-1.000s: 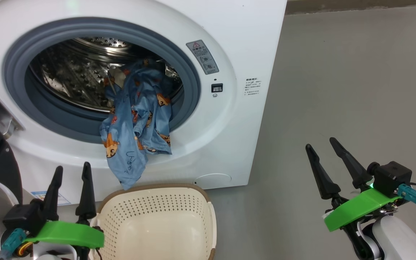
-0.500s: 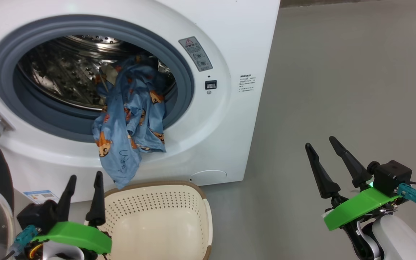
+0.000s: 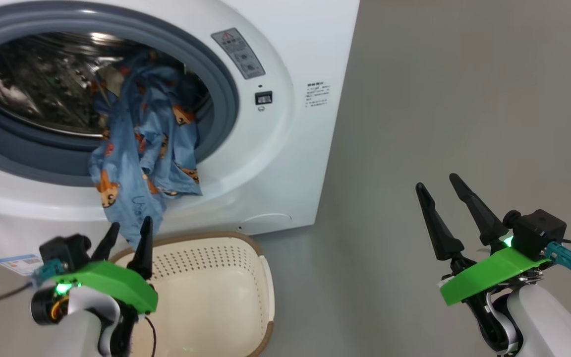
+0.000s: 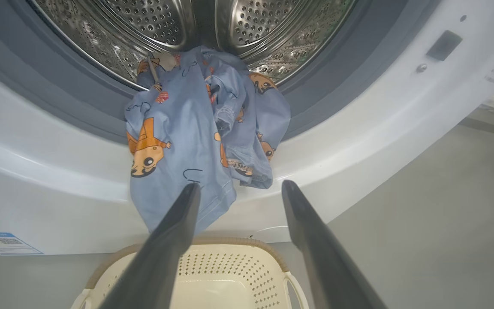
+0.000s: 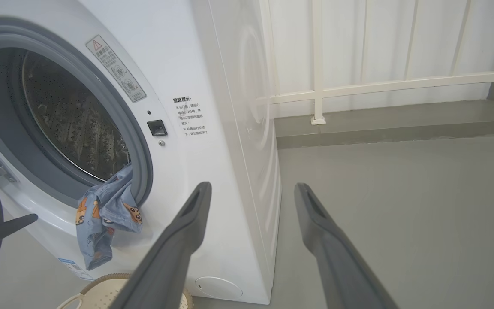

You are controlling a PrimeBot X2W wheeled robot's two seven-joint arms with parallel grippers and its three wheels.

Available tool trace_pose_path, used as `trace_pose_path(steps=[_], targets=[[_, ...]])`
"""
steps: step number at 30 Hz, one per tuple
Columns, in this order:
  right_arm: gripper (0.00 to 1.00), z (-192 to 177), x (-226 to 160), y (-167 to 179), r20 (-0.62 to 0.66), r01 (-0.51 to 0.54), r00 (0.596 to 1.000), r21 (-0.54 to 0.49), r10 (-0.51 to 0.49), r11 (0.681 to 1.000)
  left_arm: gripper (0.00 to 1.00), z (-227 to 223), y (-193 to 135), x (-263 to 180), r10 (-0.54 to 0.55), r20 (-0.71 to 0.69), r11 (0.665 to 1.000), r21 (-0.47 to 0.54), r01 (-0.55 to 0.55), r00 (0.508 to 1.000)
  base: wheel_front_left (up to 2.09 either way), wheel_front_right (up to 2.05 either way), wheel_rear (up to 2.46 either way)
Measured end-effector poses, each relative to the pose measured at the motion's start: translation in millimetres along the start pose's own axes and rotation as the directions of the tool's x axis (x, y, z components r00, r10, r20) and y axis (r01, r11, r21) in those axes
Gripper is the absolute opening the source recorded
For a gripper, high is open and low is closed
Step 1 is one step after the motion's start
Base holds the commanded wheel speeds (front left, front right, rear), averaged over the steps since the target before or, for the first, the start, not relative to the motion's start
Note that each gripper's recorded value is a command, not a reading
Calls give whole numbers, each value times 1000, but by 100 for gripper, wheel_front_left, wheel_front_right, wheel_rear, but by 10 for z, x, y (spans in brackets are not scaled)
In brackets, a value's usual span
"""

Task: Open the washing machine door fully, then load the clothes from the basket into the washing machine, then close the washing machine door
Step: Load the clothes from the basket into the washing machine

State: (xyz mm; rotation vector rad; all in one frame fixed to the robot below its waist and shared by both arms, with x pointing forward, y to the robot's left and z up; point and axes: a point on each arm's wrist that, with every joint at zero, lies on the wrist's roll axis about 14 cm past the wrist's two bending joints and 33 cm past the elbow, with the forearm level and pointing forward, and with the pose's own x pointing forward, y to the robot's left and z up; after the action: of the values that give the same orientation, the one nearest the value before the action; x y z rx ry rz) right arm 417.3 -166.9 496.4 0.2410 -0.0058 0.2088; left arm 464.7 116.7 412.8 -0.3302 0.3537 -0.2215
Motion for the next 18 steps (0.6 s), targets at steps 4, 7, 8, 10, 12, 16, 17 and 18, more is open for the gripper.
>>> trace_pose_path(steps=[4,7,8,10,12,16,17,18], targets=[[100,-47,48,-43,-7,16,1000,7,-16,1000,100,-70,-12,198,-9,-45,1000,9,9,999,0,0,0],[100,-65,96,-78,-6,29,1000,14,-29,999,100,-135,-30,335,-23,-76,1000,15,25,997,0,0,0],[100,-80,102,-97,-8,36,999,16,-36,999,100,-157,-27,378,-25,-87,1000,16,26,996,0,0,0],[100,-132,101,-141,-20,51,998,18,-51,999,100,-201,-14,464,-23,-106,1000,7,24,994,0,0,0],[100,-182,106,-174,-31,64,998,21,-63,998,100,-249,-2,547,-23,-129,1000,2,24,991,0,0,0],[100,-210,155,-219,-33,78,996,24,-77,997,100,-297,34,707,-16,-154,1000,-5,15,988,0,0,0],[100,-219,155,-235,-36,83,996,22,-82,996,100,-310,48,738,-12,-158,1000,-7,11,987,0,0,0],[100,-236,149,-249,-40,88,995,19,-87,996,100,-325,56,768,-9,-164,1000,-8,8,986,0,0,0]])
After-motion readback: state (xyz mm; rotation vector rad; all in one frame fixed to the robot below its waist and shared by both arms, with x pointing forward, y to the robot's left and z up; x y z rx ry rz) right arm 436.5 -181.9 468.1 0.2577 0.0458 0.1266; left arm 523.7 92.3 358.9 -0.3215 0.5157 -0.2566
